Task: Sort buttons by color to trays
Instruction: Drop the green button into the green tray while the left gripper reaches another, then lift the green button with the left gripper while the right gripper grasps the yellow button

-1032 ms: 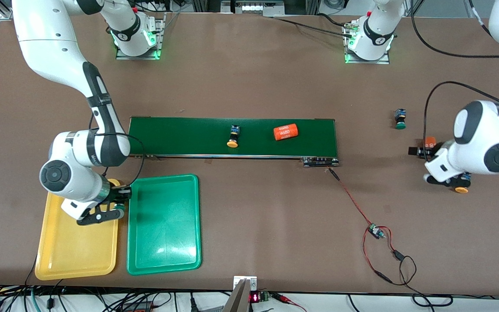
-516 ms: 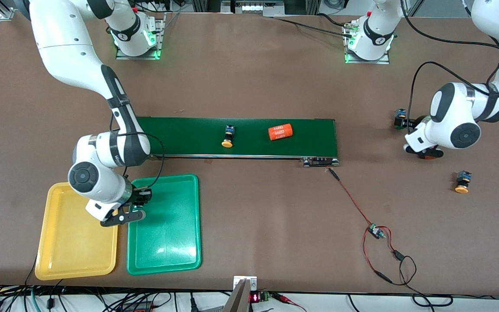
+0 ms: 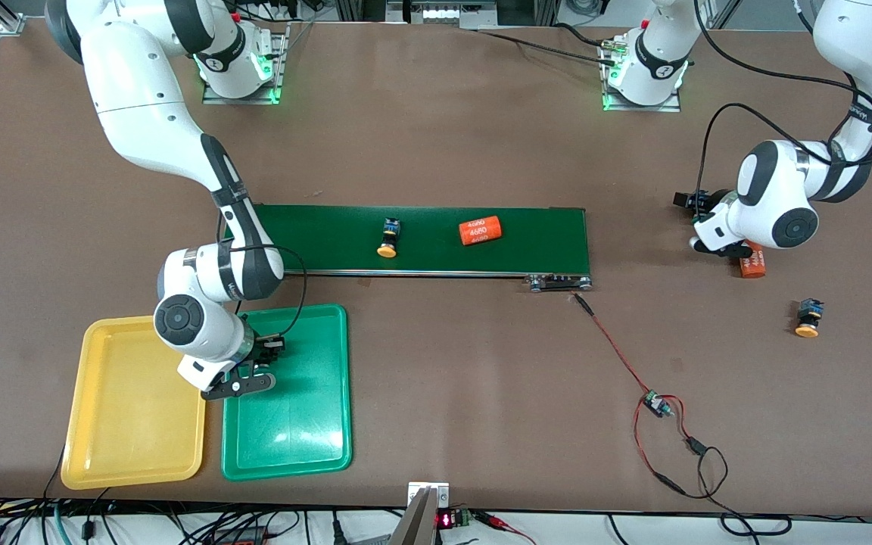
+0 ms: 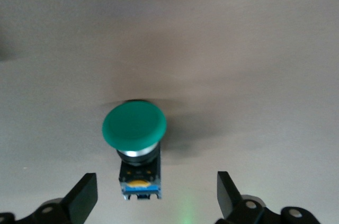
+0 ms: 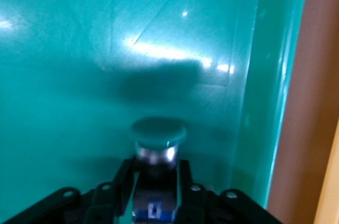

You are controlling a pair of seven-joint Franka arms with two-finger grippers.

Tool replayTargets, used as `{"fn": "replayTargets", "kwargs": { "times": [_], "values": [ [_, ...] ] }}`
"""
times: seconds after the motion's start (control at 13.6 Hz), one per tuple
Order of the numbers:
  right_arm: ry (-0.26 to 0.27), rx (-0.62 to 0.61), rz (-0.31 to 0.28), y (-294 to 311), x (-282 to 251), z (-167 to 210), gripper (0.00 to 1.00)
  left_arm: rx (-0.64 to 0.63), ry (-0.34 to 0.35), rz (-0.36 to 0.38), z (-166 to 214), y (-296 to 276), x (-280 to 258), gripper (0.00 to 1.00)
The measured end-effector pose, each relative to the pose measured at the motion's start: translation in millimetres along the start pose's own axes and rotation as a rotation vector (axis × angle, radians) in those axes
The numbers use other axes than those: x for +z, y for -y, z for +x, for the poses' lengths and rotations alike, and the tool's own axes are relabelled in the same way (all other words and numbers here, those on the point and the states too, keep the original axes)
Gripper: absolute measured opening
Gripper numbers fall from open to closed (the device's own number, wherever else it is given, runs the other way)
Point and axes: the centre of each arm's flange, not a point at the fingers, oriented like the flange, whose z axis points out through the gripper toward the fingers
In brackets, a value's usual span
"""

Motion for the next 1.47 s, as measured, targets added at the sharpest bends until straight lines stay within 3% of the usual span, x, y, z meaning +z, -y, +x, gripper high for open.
{"fn": "replayTargets", "kwargs": {
  "times": [0.07,0.15,0.37,0.52,0.88,1.18,1.47],
  "values": [
    [0.018,0.019,0.012,2.0,-9.0,0.2,0.57,0.000,0.001,-0.004,-0.1,3.2,2.2,0.96],
    [0.031,0.039,0.021,3.8,-22.7,1.0,0.68,0.001,0.002,-0.005,-0.2,4.6,3.0,0.88],
    [0.052,0.119,0.032,6.7,-60.3,-0.5,0.97,0.001,-0.007,-0.003,1.1,4.7,1.4,0.54],
    [0.079,0.150,0.032,8.4,-73.5,-4.8,1.00,0.000,-0.022,0.000,3.6,5.8,-5.0,0.34],
    [0.159,0.191,0.036,34.6,-88.3,-36.7,1.00,0.032,-0.099,0.036,25.6,-19.4,-69.5,0.33],
    [0.196,0.239,0.013,102.8,-96.5,-76.4,1.00,0.076,-0.138,-0.068,41.0,-98.7,-129.3,0.33],
    [0.197,0.268,-0.002,148.5,-106.8,-105.3,1.00,0.068,-0.172,-0.117,43.4,-184.0,-167.0,0.33]
  ]
}}
